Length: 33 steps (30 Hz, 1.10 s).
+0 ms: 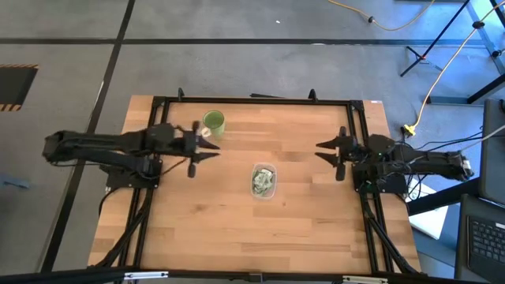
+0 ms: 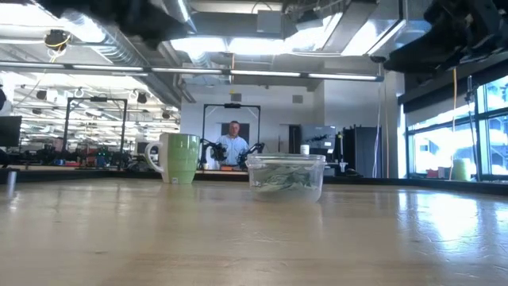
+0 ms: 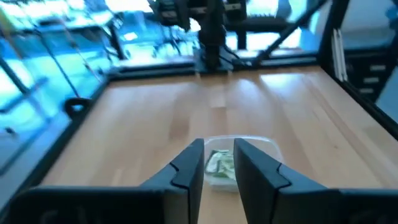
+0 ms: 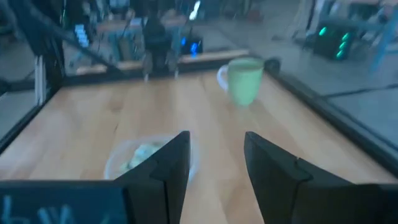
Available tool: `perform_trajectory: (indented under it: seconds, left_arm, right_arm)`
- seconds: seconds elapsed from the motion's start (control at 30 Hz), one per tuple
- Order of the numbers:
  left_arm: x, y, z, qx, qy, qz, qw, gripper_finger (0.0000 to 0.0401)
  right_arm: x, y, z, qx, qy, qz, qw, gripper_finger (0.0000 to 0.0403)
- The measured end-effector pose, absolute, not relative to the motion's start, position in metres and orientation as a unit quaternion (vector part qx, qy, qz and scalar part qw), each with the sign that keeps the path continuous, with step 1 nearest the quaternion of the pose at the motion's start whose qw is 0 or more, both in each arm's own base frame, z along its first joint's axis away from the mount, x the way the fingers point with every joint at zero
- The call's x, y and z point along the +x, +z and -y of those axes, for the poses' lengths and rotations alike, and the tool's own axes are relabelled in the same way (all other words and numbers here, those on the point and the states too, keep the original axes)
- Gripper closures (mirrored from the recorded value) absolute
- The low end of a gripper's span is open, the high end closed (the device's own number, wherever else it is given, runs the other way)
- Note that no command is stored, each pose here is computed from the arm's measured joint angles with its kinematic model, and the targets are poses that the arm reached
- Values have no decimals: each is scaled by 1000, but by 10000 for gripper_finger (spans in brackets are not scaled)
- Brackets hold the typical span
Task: Pick and place items into bin
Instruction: Return to Home Position
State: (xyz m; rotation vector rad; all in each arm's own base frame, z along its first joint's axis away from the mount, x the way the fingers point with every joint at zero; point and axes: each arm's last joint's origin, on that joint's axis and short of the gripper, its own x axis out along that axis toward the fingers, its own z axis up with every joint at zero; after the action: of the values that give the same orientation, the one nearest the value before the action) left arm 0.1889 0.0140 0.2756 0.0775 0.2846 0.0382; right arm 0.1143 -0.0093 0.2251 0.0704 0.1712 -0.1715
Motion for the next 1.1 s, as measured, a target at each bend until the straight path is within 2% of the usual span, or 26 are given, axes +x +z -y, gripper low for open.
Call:
perform_trajectory:
  seconds: [0.2, 0.47, 0.73, 1.1]
  left_arm:
    - [139, 255, -18, 26, 64, -65, 996, 319]
    - [105, 217, -21, 9, 117, -12, 993, 319]
    - [91, 196, -21, 3, 134, 34, 990, 319]
    - [92, 176, -24, -6, 149, 24, 988, 319]
  right_arm:
    - [96, 220, 14, 37, -114, -30, 992, 247]
    - [87, 203, 17, 50, -136, 7, 989, 247]
    - [87, 194, 18, 54, -139, 12, 989, 247]
    - [89, 185, 19, 63, -140, 4, 988, 247]
